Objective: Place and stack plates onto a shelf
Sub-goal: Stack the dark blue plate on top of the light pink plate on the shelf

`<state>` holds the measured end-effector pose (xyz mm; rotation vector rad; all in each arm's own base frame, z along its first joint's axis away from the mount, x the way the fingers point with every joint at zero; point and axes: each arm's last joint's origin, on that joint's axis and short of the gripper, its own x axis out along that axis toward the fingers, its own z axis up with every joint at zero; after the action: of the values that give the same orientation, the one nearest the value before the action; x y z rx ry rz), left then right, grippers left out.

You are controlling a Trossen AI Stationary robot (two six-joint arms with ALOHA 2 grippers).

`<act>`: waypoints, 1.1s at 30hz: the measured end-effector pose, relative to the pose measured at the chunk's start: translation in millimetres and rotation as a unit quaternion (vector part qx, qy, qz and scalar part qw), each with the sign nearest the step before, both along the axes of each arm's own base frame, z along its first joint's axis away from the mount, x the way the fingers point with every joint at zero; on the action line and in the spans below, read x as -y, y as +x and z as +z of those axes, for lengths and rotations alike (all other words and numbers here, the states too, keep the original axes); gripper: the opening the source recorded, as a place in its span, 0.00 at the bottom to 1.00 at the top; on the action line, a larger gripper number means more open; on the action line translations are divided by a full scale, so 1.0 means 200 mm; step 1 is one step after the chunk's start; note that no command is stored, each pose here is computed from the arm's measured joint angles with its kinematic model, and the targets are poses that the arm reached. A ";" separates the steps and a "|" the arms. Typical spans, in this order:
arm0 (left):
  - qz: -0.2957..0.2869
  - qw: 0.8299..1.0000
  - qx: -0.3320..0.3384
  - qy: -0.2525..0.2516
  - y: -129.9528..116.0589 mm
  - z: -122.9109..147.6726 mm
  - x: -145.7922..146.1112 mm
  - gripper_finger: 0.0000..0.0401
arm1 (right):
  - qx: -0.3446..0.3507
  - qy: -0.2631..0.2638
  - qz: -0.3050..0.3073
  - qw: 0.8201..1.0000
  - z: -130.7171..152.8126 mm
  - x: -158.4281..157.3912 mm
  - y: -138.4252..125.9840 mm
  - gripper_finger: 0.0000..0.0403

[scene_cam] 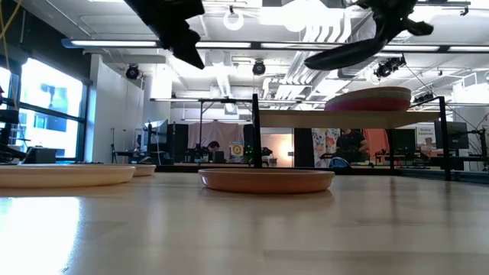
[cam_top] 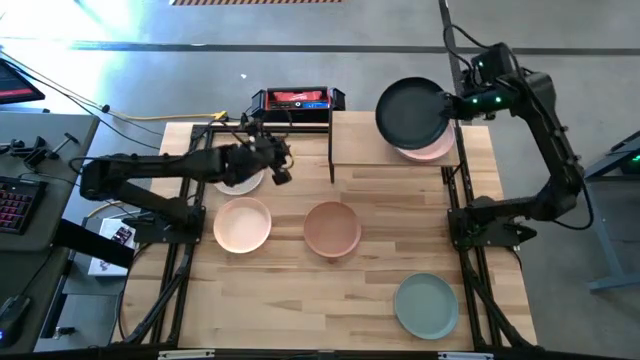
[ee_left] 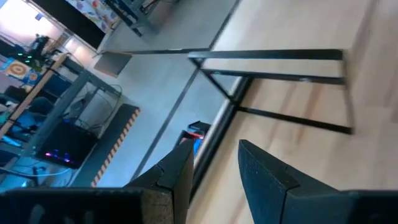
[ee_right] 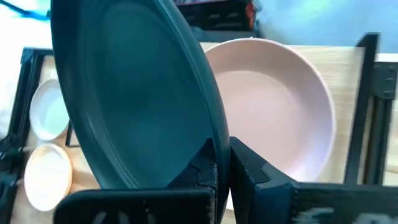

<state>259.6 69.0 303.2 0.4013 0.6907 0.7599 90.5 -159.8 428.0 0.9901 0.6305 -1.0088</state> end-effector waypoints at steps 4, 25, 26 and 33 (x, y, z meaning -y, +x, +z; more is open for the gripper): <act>0.007 1.000 -0.006 0.006 -0.04 0.02 -0.07 0.29 | 0.003 -0.027 -0.035 0.999 0.05 -0.11 -0.01 0.00; 0.023 0.999 -0.031 -0.004 -0.14 0.03 -0.25 0.29 | 0.134 -0.085 -0.149 0.976 -0.24 -0.42 -0.01 0.00; 0.022 0.999 -0.031 -0.006 -0.14 0.03 -0.25 0.29 | 0.134 -0.082 -0.161 0.974 -0.26 -0.43 -0.02 0.00; 0.014 0.999 -0.024 -0.018 -0.15 0.03 -0.28 0.29 | 0.145 -0.071 -0.246 0.956 -0.37 -0.45 -0.06 0.00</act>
<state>229.1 125.1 309.4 0.3799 0.7554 0.7648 77.7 -70.7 353.9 1.1671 0.0602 -1.2906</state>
